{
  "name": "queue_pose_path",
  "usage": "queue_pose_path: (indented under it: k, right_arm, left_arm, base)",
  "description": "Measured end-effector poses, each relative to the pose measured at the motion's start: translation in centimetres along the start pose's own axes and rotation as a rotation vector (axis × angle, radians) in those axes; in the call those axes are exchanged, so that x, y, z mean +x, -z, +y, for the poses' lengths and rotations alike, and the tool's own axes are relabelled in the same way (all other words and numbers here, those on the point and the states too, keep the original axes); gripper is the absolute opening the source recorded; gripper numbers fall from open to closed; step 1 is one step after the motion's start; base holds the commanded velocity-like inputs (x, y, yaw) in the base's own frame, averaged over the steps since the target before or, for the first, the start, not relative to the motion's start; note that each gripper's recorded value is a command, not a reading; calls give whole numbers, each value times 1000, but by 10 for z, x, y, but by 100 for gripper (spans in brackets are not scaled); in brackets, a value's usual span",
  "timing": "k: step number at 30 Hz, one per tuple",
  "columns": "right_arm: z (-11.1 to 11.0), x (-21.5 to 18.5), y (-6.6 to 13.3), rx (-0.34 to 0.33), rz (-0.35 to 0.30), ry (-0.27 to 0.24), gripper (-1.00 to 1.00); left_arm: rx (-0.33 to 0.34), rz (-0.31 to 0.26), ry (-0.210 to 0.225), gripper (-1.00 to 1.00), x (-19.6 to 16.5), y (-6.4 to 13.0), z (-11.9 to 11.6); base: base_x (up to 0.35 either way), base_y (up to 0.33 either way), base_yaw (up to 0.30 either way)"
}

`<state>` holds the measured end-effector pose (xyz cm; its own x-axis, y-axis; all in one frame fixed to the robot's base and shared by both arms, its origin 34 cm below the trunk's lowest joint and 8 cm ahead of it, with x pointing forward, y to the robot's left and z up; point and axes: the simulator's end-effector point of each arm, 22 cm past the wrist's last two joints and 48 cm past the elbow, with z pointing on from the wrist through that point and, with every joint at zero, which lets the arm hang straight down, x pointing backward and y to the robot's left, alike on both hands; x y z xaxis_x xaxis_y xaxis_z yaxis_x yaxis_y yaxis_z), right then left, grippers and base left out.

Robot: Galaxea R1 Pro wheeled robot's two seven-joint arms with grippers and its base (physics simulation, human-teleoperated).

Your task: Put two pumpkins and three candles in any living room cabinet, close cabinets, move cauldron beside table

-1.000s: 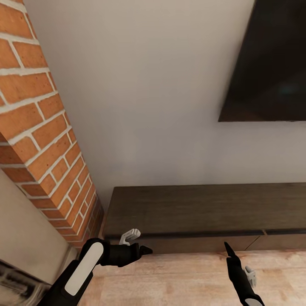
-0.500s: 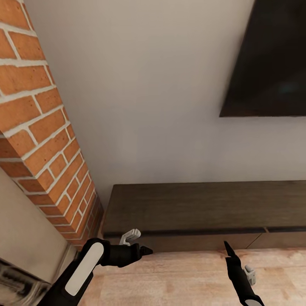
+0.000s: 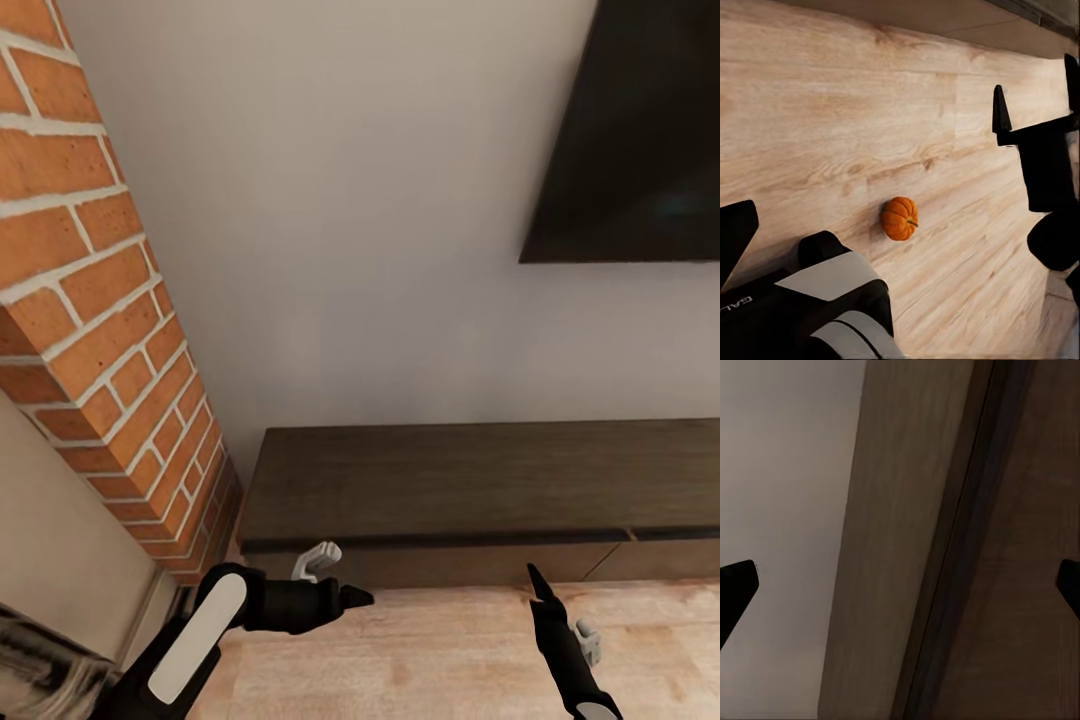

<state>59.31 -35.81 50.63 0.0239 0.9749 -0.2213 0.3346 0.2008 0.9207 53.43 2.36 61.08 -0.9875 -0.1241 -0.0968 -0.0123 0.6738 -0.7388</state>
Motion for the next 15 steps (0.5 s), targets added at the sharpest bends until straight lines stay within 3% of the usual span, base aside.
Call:
queue_pose_path:
  k: [7, 15]
  right_arm:
    - [-5, 3, -3, -36, 1, -2, 100]
    - [-20, 8, -6, -39, 9, -9, 100]
  left_arm:
    - [60, 39, -3, 100, 18, -4, -4]
    - [66, 42, -5, 100, 24, -14, 6]
  base:
    - [0, 0, 0]
    - [0, 0, 0]
